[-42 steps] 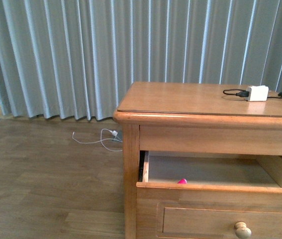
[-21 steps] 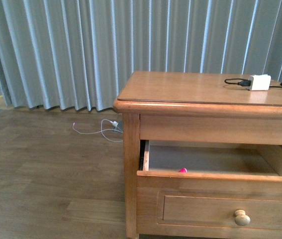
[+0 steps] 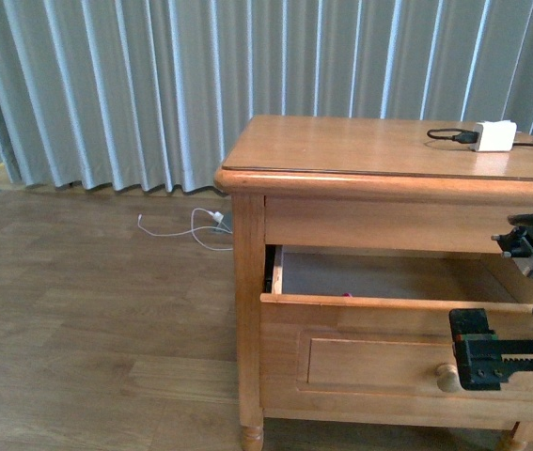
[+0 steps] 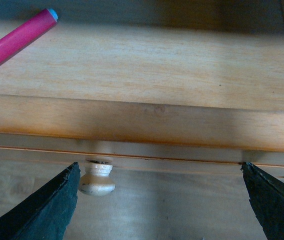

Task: Place pink marker in drawer with both arms

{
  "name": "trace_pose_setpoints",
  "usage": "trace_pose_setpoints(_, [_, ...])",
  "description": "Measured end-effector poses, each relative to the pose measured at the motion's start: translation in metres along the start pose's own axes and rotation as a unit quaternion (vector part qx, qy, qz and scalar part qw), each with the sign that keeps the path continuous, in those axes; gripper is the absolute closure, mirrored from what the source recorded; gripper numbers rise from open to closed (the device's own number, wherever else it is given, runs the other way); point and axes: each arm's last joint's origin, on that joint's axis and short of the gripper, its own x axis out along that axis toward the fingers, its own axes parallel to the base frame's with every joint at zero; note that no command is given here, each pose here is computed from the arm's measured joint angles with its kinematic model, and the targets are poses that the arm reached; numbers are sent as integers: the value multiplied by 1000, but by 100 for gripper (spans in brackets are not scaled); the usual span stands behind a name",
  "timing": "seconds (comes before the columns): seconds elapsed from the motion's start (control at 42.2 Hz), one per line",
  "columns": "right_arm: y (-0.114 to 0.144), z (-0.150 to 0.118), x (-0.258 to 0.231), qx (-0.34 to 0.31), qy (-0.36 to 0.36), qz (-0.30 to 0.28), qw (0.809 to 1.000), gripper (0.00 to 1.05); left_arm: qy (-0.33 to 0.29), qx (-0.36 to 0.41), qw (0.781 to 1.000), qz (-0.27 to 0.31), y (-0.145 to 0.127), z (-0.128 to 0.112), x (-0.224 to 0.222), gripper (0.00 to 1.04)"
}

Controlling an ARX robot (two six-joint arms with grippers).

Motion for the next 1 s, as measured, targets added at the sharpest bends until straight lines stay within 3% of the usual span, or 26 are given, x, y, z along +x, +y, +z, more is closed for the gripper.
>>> trace_pose_setpoints(0.569, [15,33,61,-5,-141,-27,990,9,0,0,1000,0,0,0,0,6])
trace_pose_setpoints(0.995, [17,31,79,-4,-148,-38,988,9,0,0,1000,0,0,0,0,6])
